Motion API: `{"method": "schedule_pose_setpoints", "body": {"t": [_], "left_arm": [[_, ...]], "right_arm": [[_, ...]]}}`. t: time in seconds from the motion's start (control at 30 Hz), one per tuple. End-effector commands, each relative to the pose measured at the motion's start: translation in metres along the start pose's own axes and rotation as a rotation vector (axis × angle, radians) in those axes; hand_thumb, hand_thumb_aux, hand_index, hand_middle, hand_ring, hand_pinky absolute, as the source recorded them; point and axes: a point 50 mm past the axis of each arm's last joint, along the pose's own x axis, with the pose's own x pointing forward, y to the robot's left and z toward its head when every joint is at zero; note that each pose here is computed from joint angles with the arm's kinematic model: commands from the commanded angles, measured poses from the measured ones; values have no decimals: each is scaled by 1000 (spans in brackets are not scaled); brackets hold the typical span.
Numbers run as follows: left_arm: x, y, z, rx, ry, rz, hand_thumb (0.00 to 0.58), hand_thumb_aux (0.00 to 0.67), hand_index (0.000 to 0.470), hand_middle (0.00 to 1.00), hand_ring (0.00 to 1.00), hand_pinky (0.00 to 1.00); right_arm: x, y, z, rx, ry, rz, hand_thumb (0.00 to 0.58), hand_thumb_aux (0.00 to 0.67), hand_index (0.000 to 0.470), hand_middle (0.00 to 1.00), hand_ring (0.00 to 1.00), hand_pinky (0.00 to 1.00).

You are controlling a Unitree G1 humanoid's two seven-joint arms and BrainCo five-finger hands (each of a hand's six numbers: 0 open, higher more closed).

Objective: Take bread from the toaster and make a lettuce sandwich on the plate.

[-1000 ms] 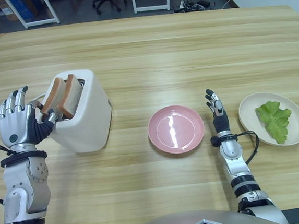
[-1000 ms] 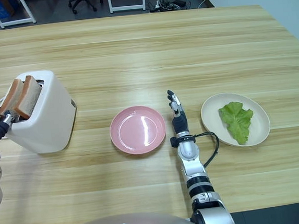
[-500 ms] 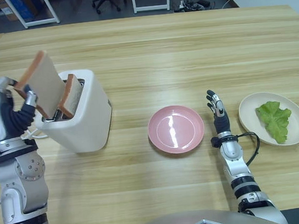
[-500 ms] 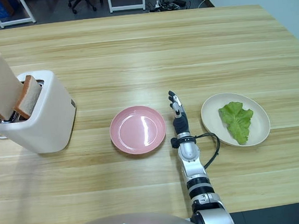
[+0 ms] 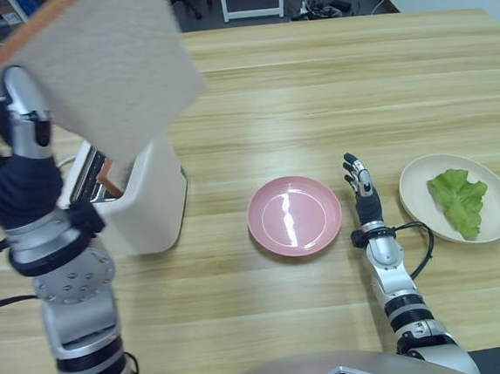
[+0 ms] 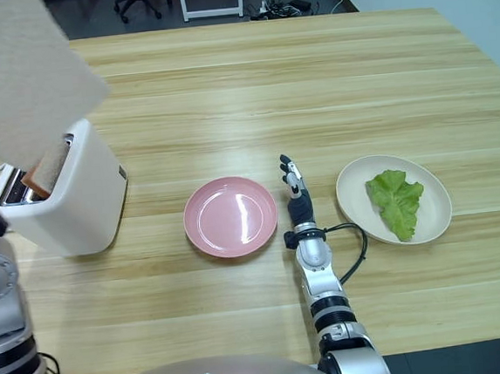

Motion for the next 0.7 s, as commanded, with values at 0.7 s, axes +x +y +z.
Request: {"method": "schedule_pose_setpoints", "body": {"t": [0.7], "left_arm": [[-138, -158, -123, -378, 731, -818, 580, 670, 470, 1000, 1000, 1000]], "right_arm": [[1, -35, 5, -18, -9, -117, 0, 0, 0, 0, 0, 0]]}}
